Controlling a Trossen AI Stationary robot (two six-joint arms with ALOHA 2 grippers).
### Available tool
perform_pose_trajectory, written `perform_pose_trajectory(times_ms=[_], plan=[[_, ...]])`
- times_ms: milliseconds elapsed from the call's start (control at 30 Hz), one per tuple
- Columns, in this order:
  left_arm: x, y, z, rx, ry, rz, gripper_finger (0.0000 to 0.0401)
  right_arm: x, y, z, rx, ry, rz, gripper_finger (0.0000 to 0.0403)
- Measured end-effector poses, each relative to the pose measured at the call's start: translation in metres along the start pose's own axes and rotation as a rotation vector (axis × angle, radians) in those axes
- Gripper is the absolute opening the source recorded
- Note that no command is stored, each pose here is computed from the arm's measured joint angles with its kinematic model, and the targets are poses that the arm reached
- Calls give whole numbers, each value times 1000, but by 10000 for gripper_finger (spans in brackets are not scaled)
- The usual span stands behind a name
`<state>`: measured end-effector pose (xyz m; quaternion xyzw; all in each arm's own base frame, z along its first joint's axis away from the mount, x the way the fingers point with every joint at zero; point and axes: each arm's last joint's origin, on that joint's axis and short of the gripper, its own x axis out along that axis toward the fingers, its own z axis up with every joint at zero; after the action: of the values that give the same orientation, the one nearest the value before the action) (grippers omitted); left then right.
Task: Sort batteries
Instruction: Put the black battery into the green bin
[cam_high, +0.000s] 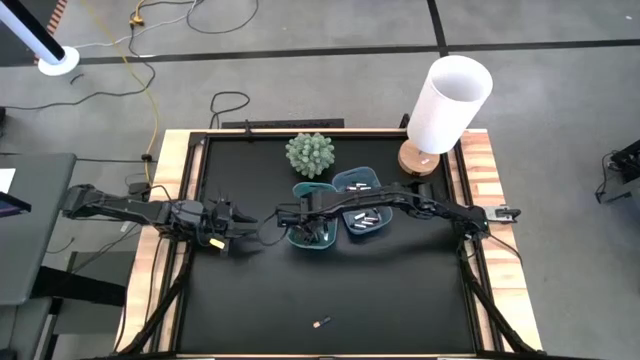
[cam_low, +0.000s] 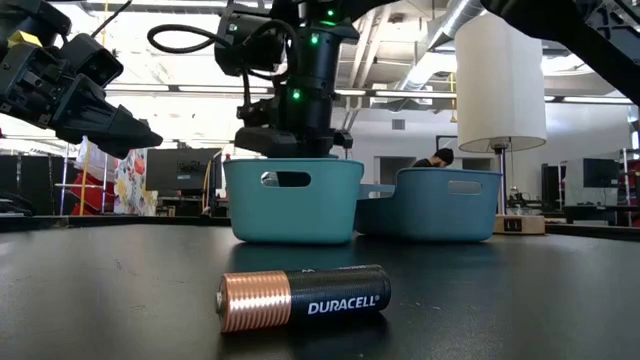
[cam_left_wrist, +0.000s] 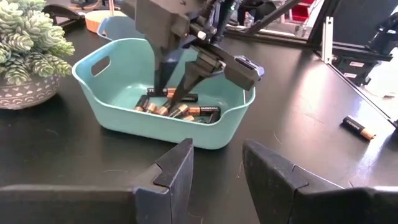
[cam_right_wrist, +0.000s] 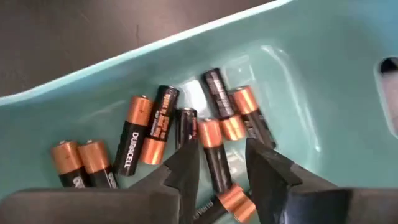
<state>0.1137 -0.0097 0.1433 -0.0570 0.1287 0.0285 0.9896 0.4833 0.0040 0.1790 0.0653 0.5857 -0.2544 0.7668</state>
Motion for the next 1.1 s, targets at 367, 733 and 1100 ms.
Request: perform_pose_trajectory(times_ms=[367,733,1100], plan=[[0,0,0,0,0,0,136,-47,-1,4,-6,-47,-130,132],[0,0,0,0,0,0,136,-95,54,-44,-109,-47,-162,119],[0,0,0,0,0,0,136,-135,111,-110,-181,-151,-200,118]])
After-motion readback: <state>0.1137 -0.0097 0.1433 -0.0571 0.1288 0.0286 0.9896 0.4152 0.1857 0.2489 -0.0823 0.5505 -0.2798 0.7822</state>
